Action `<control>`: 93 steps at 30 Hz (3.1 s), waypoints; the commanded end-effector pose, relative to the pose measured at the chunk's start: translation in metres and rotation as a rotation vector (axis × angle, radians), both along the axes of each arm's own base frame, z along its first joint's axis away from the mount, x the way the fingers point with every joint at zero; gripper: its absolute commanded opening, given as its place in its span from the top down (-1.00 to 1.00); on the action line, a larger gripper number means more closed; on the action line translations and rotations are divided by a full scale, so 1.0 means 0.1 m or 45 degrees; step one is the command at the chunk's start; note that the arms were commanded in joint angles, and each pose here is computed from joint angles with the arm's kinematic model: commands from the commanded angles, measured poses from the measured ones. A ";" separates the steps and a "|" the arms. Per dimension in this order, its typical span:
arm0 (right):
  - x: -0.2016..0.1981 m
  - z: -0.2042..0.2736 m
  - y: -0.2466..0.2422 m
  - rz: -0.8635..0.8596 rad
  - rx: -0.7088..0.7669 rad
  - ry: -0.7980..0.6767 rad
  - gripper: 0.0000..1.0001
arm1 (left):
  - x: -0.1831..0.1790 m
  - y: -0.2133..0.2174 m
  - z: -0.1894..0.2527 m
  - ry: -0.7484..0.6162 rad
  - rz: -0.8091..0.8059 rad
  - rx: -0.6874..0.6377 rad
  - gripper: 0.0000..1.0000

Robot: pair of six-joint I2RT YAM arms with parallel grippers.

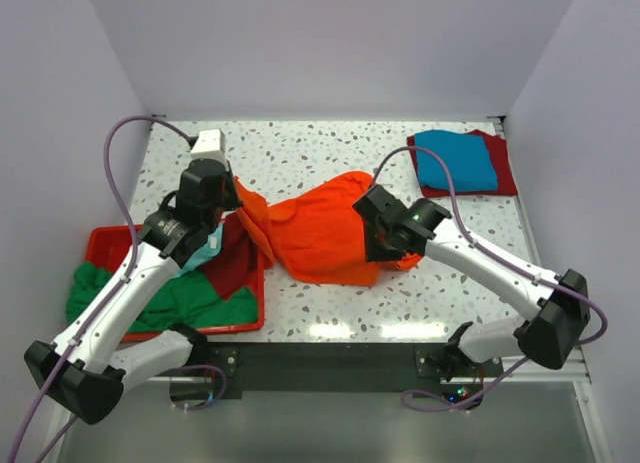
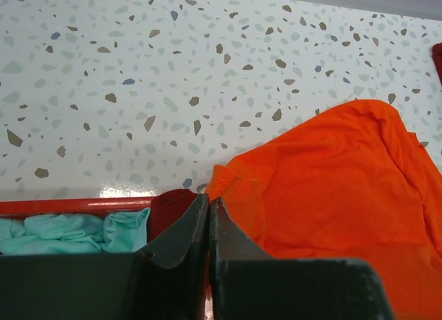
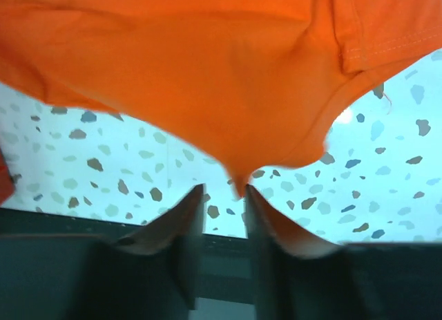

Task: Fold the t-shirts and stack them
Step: Flatten the tshirt out

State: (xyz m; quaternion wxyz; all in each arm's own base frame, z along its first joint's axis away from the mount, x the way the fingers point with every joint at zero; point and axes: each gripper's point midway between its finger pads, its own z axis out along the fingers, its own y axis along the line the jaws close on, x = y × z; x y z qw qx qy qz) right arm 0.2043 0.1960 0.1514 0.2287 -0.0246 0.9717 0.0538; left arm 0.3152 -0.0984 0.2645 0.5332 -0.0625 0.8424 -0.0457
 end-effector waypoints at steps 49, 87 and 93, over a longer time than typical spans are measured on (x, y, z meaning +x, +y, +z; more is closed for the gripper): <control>0.27 -0.85 0.46 0.142 0.036 0.122 0.20 | -0.01 0.17 -0.11 -0.002 0.050 0.108 1.00; 0.12 -1.36 0.23 0.074 0.109 0.193 0.37 | 0.04 0.13 -0.12 0.021 0.031 0.125 1.00; 0.01 -1.43 0.18 0.071 0.092 0.260 0.63 | 0.05 0.14 -0.13 0.025 0.035 0.136 1.00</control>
